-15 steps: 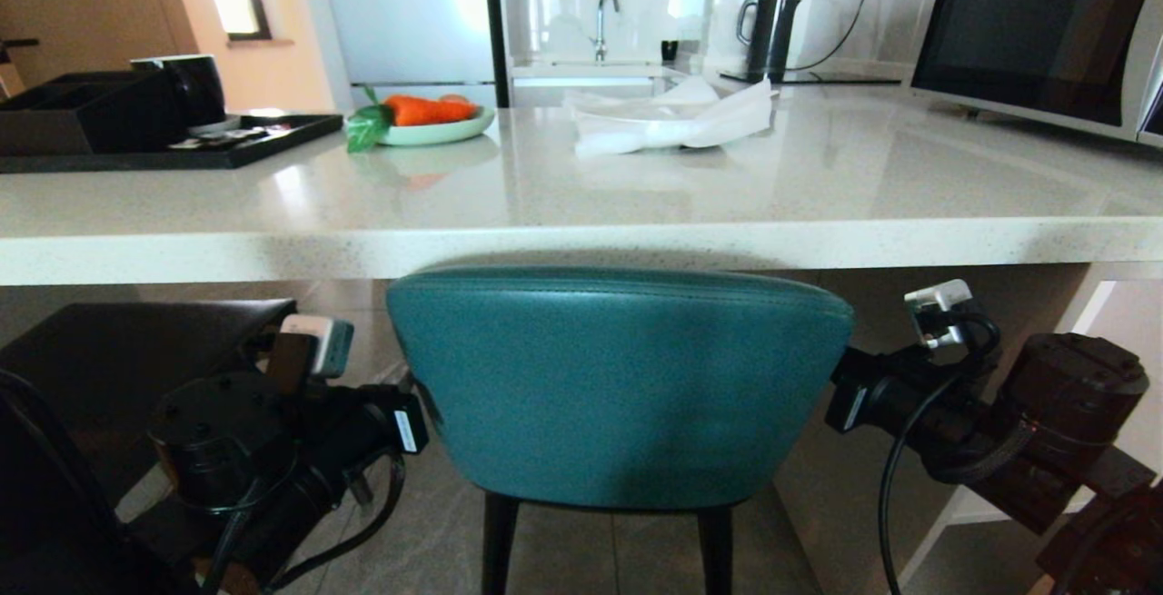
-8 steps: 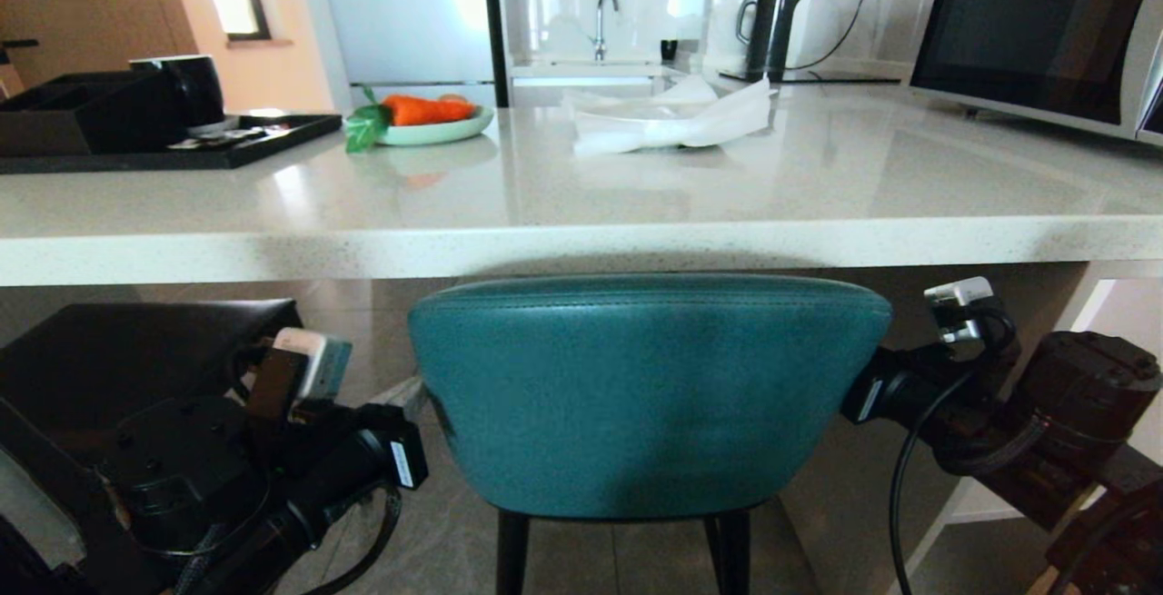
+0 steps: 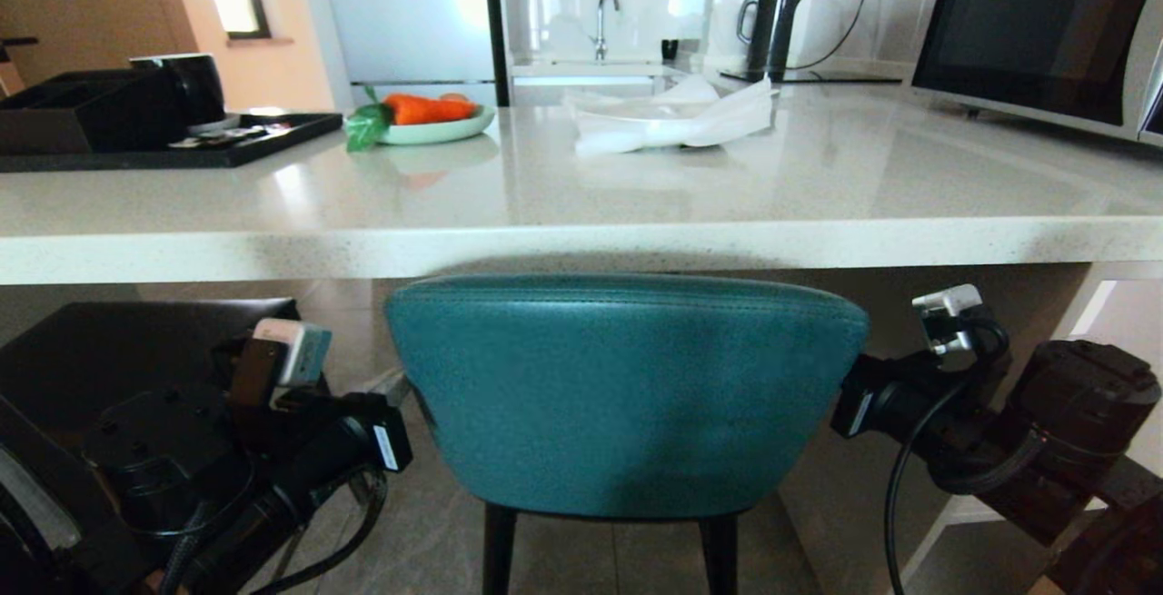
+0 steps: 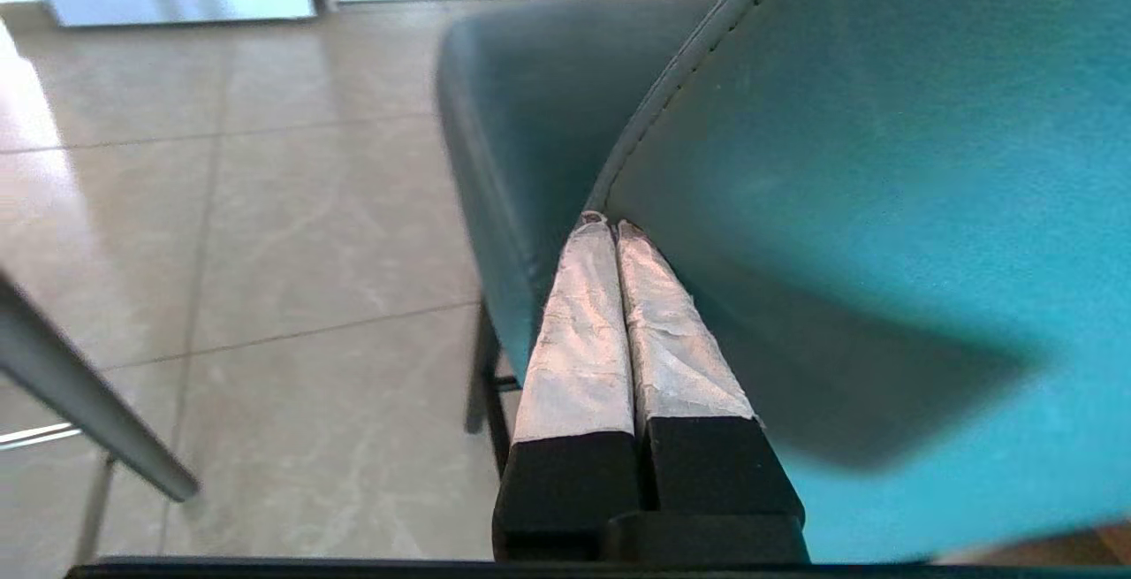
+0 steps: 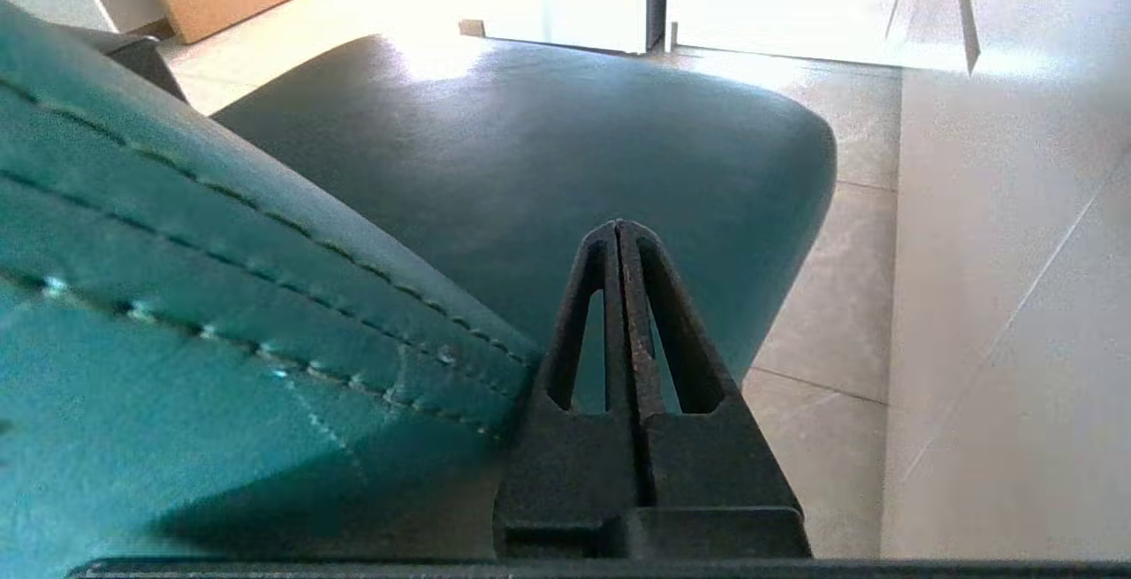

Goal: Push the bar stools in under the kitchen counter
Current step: Pull the blue chair out from under the dining table

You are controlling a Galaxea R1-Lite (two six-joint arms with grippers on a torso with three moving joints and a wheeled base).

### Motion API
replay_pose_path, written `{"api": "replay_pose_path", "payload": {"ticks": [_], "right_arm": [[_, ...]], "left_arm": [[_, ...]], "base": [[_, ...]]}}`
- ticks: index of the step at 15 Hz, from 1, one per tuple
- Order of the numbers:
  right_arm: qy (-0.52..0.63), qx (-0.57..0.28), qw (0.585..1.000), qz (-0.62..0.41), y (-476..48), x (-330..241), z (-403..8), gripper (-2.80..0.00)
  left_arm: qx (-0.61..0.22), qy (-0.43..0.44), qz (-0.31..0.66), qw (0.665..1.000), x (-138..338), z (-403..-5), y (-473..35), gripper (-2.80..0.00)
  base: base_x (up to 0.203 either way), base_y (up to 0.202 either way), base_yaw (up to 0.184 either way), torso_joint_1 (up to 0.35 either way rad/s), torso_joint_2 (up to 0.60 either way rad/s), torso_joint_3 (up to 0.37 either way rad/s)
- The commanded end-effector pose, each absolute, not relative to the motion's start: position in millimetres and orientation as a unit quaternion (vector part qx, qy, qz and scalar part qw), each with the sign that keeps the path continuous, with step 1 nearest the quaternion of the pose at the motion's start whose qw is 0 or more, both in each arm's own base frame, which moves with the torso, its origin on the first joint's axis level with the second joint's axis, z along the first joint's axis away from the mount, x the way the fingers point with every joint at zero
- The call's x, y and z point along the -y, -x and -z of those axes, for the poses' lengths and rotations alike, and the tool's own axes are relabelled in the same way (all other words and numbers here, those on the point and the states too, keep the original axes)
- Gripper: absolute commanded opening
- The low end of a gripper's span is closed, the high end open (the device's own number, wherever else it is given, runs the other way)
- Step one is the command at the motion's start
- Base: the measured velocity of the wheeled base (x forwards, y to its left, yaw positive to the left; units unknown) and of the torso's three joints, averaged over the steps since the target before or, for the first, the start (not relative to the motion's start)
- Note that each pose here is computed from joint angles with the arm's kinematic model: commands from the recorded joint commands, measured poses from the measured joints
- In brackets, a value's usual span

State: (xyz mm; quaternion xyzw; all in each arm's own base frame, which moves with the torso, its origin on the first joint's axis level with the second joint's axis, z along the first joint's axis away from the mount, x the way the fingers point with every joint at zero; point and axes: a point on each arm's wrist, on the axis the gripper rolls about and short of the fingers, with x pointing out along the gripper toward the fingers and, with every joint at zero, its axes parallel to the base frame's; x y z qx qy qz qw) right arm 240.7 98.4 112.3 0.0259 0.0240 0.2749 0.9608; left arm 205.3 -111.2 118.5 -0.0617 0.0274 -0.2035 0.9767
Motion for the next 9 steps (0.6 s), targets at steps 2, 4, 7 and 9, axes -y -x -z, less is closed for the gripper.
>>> {"api": "replay_pose_path", "payload": {"ticks": [2, 4, 7, 9], "right_arm": [[-0.027, -0.023, 0.960, -0.277, -231.2, -103.5, -113.8, -2.80], [-0.028, -0.025, 0.961, -0.273, -233.2, -102.1, -112.8, -2.80], [-0.029, -0.024, 0.961, -0.273, -235.8, -103.1, -112.8, -2.80], [-0.029, -0.024, 0.961, -0.273, -235.5, -103.0, -112.5, -2.80]], "left_arm": [[-0.036, 0.060, 0.190, 0.979, 108.0, -114.2, -207.6, -2.80], [-0.035, 0.060, 0.192, 0.979, 108.6, -114.8, -207.4, -2.80], [-0.036, 0.059, 0.192, 0.979, 108.4, -114.2, -207.0, -2.80], [-0.040, 0.056, 0.191, 0.979, 108.2, -112.4, -206.6, -2.80]], "base": [[0.000, 0.000, 0.000, 0.000, 0.00, 0.000], [0.000, 0.000, 0.000, 0.000, 0.00, 0.000], [0.000, 0.000, 0.000, 0.000, 0.00, 0.000], [0.000, 0.000, 0.000, 0.000, 0.00, 0.000]]}}
